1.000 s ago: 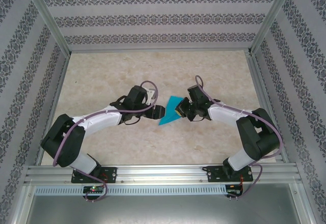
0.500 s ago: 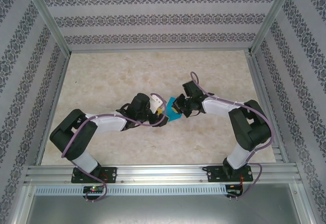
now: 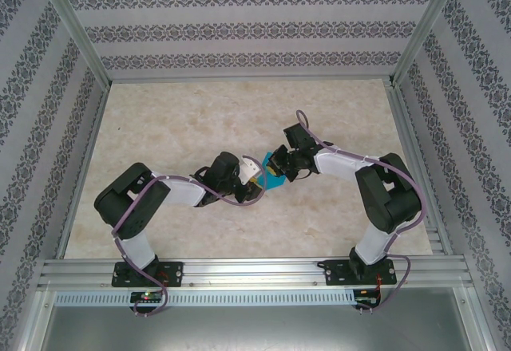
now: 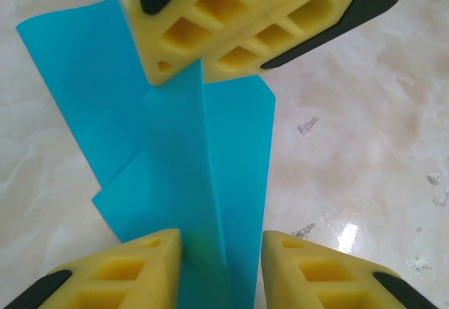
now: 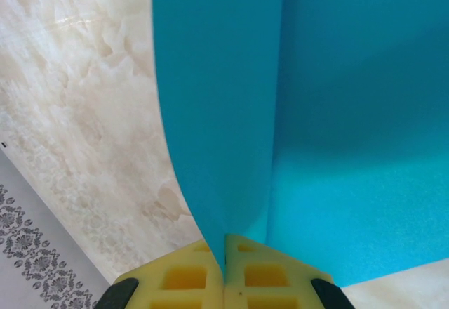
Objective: Fold a paper plane with a square sheet of paper (pick it up from the middle)
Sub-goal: Fourth fold the wing at the center of the table.
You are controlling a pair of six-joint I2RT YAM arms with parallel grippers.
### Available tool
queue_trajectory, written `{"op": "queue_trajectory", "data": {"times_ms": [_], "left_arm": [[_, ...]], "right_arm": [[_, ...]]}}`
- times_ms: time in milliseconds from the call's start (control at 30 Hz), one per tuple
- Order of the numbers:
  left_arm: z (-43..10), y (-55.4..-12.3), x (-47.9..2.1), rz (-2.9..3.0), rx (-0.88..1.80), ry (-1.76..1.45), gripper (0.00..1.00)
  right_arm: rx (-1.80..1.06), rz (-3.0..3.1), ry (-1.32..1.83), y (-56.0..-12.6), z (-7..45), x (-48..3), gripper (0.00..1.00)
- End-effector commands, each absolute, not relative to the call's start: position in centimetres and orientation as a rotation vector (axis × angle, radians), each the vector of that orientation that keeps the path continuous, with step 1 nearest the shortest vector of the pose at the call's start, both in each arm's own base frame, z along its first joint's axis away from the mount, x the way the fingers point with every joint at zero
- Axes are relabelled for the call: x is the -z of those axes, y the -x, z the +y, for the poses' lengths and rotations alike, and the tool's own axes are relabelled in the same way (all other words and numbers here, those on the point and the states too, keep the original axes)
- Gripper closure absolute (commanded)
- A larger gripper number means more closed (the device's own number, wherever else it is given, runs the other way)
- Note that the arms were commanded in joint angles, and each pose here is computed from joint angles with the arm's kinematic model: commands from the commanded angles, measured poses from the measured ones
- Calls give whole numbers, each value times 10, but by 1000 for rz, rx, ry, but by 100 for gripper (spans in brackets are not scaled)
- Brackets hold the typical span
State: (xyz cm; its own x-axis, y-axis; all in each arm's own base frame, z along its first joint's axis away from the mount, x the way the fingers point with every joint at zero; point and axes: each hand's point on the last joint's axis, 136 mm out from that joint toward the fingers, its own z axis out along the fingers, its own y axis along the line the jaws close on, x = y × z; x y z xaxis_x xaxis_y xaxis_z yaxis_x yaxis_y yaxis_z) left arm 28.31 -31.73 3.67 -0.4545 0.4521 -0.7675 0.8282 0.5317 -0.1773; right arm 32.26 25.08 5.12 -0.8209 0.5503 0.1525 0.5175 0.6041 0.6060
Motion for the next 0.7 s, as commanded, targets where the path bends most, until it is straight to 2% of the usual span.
{"op": "queue_trajectory", "data": {"times_ms": [0, 133, 233, 467, 667], "left_arm": [[-323, -288, -43, 2025, 688, -1047, 69], [-325, -287, -43, 2024, 708, -1046, 78], [-326, -286, -42, 2032, 724, -1046, 83], [-331, -280, -39, 2060, 788, -1043, 87], [-333, -278, -35, 2119, 856, -966, 89]], "right_arm": [[-1032, 2788, -907, -319, 248, -54, 100], [-1034, 2799, -915, -315, 246, -51, 98], [-1037, 2796, -897, -314, 245, -52, 90], [-1045, 2796, -824, -314, 243, -59, 74], [-1041, 2734, -661, -318, 236, -77, 55]]}}
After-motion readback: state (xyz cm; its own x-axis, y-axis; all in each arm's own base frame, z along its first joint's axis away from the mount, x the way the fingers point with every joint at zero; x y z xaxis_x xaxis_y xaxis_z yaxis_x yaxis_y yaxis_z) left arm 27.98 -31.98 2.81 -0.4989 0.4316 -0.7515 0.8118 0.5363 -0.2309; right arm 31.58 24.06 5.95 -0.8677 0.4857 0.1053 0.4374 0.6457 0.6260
